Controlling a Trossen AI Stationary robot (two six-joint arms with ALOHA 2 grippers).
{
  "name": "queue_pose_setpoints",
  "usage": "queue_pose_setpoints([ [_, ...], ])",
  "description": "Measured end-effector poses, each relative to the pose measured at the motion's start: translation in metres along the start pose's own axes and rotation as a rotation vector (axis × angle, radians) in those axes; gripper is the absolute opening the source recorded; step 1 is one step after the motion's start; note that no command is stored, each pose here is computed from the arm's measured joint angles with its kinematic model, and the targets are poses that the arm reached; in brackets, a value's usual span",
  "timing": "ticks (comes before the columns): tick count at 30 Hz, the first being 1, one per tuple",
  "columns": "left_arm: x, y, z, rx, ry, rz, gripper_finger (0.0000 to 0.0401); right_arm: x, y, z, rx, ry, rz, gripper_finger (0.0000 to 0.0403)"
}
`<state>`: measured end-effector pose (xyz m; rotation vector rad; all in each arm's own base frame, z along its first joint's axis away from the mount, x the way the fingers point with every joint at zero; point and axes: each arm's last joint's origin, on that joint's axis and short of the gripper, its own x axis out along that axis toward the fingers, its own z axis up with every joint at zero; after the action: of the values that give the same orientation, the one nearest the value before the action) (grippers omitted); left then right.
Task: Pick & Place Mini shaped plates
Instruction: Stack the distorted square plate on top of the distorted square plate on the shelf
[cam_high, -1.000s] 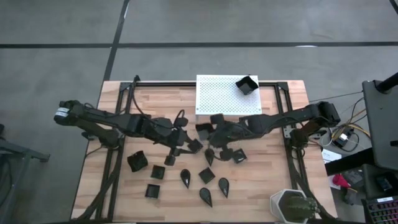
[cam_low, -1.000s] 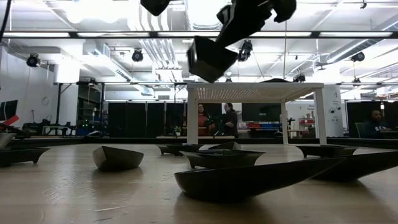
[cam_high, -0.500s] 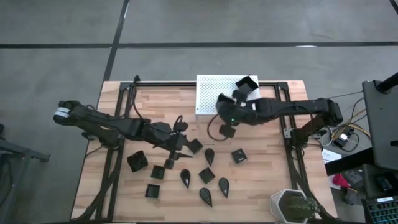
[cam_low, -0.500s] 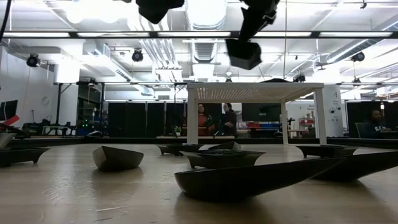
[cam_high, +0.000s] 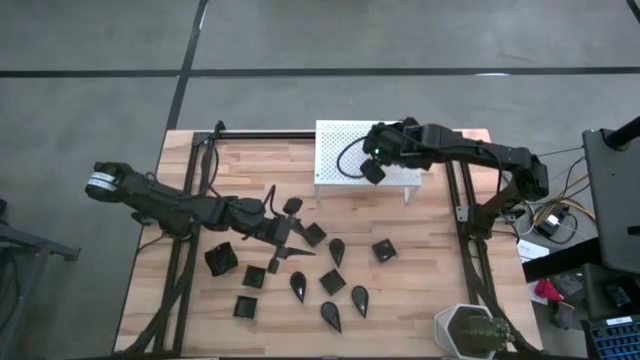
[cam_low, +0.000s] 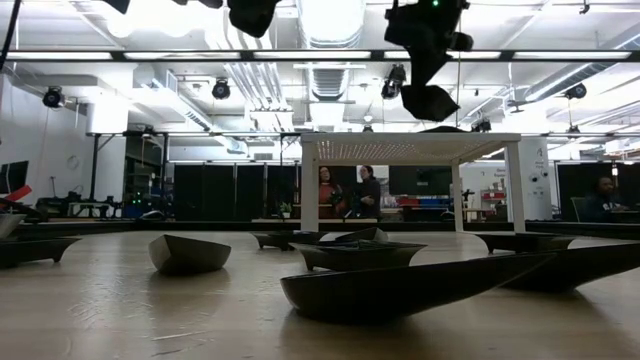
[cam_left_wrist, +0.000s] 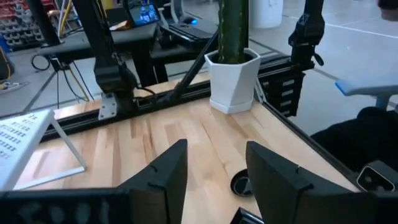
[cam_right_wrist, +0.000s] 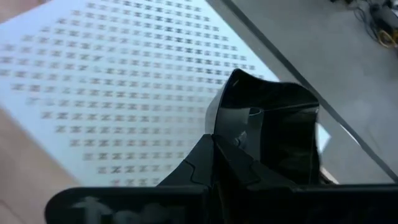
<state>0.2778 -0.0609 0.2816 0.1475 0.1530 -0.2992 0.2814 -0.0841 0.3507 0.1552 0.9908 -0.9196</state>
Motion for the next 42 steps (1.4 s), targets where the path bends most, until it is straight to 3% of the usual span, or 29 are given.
queue_pose_setpoints([
  [9, 0.000, -0.001, -0.004, -0.001, 0.011, -0.002, 0.0156, 0.022, -0.026, 0.011, 0.001, 0.082, -0.080, 0.0008],
  [27, 0.000, -0.001, -0.006, -0.001, 0.018, -0.003, 0.0156, 0.048, -0.017, 0.012, -0.084, 0.156, -0.101, 0.0008],
  [42, -0.001, -0.001, -0.008, -0.005, 0.025, -0.004, 0.0156, 0.050, -0.017, 0.011, -0.094, 0.184, -0.111, 0.0009],
])
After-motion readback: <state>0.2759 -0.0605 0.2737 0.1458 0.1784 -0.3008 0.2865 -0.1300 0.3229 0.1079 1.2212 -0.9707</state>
